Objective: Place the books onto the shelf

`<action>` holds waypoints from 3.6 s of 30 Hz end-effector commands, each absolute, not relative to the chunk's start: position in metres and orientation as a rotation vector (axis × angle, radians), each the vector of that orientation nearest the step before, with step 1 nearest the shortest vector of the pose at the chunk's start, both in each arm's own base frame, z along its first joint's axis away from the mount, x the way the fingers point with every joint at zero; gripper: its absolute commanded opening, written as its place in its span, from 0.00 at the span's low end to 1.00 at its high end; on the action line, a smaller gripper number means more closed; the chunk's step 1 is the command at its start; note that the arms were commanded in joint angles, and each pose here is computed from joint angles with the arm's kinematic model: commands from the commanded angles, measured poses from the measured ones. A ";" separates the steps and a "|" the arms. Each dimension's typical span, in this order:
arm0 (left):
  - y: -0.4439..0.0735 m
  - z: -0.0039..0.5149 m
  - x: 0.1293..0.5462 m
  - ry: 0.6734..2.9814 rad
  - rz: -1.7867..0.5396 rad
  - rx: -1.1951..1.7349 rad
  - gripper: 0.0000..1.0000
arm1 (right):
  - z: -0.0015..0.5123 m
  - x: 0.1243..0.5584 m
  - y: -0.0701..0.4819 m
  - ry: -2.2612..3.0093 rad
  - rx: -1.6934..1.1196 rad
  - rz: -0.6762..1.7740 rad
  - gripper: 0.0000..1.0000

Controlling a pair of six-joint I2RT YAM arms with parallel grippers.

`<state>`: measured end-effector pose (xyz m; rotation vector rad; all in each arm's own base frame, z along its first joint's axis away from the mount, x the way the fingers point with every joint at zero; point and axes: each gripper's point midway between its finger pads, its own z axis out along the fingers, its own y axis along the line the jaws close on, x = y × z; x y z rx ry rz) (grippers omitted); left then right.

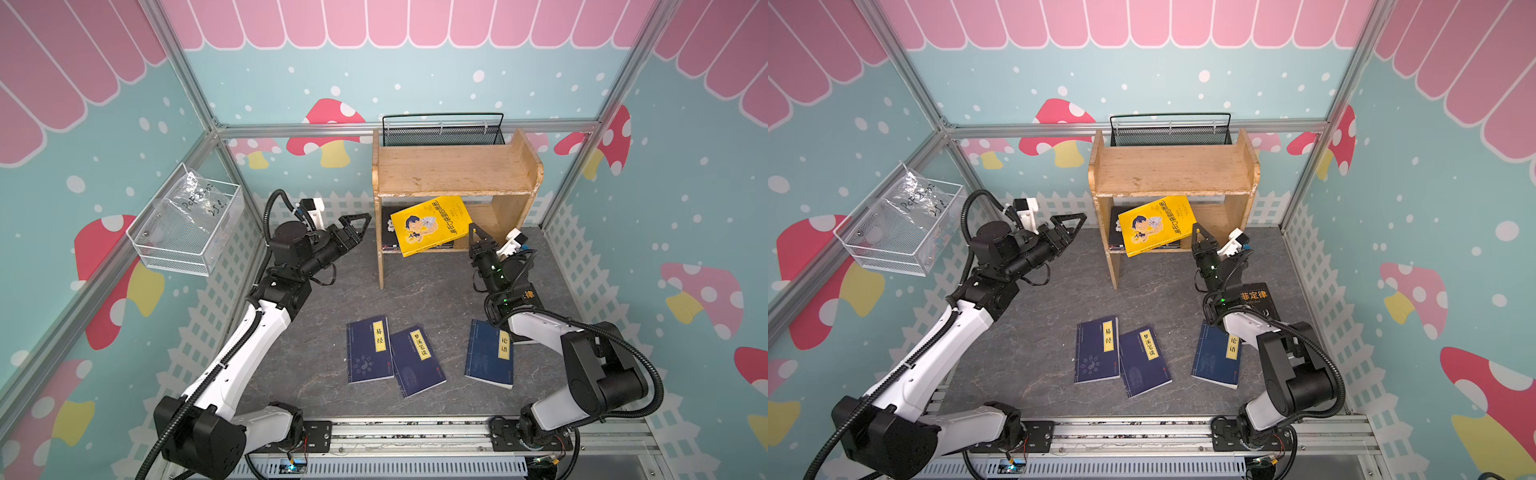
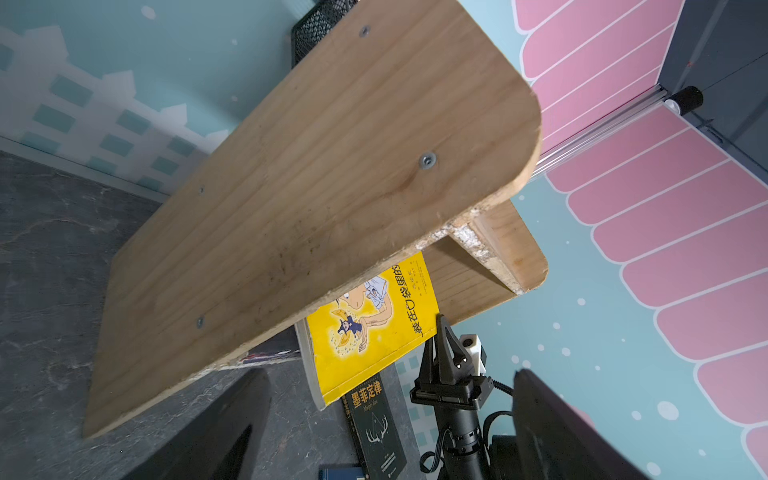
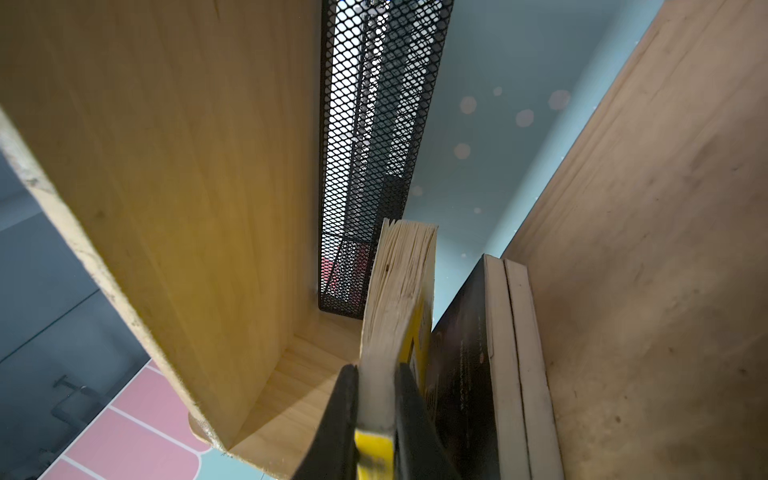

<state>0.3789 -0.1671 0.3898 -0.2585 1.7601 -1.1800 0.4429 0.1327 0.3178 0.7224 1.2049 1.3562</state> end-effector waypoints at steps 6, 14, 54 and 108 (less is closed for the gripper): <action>-0.147 0.356 0.371 1.830 -1.115 -0.313 0.92 | 0.363 0.448 0.152 1.033 0.732 1.389 0.00; -0.132 0.351 0.360 1.825 -1.089 -0.337 0.92 | 0.351 0.455 0.163 1.113 0.762 1.318 0.00; -0.119 0.335 0.357 1.822 -1.120 -0.375 0.92 | 0.327 0.446 0.192 1.216 0.775 1.271 0.00; -0.133 0.312 0.379 1.813 -1.278 -0.422 0.92 | 0.293 0.445 0.191 1.484 0.727 1.117 0.39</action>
